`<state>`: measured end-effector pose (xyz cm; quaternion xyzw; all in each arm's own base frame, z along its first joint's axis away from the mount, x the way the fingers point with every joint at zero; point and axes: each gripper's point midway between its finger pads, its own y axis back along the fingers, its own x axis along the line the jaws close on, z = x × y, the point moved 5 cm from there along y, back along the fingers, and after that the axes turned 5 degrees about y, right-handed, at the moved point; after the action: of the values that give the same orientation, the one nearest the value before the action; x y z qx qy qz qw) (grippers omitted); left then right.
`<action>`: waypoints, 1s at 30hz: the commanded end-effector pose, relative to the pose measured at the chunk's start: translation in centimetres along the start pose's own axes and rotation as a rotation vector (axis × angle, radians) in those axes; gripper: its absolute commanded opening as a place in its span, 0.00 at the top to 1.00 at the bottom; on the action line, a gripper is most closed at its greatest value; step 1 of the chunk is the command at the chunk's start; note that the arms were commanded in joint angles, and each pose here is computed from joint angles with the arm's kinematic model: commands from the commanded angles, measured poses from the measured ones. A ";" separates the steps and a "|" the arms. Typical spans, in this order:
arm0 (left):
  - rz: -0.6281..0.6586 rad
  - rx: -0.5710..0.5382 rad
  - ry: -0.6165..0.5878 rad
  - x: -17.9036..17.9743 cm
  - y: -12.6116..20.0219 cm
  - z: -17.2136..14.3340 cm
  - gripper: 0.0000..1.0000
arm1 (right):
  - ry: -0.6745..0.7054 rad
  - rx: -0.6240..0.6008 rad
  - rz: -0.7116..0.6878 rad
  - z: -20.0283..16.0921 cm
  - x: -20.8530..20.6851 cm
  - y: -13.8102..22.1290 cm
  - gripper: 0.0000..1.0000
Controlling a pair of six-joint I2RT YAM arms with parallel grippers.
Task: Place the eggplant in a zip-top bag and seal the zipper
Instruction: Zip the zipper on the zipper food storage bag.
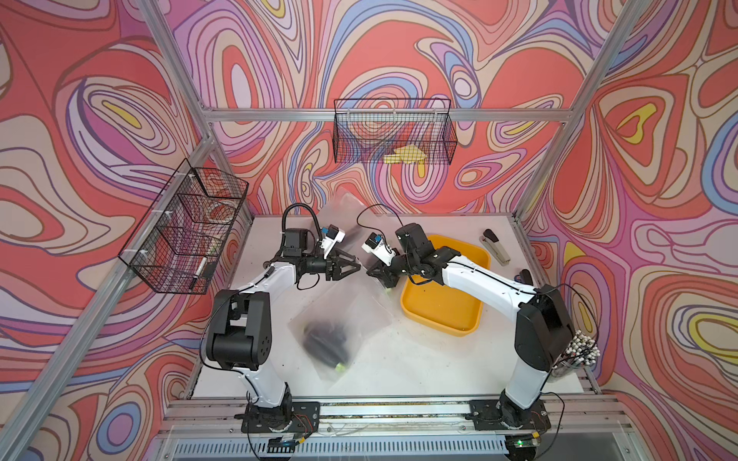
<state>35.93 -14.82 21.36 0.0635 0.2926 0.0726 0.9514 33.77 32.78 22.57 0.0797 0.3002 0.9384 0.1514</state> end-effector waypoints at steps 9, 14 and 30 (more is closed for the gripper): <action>-0.009 -0.041 -0.119 -0.1 0.8 1.5 0.45 | 0.042 -0.017 0.032 0.7 -0.4 0.7 1.00; -0.078 -0.041 -0.130 -0.3 0.5 0.9 0.45 | 0.045 -0.033 0.038 1.0 -1.3 0.8 1.00; -0.017 -0.102 -0.159 2.3 0.6 1.2 0.46 | 0.102 0.019 0.079 0.4 -2.1 0.8 1.00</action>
<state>37.37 -14.58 20.68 0.0346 0.2405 0.0658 0.9678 35.57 32.33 23.51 0.0524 0.2992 0.9466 0.1079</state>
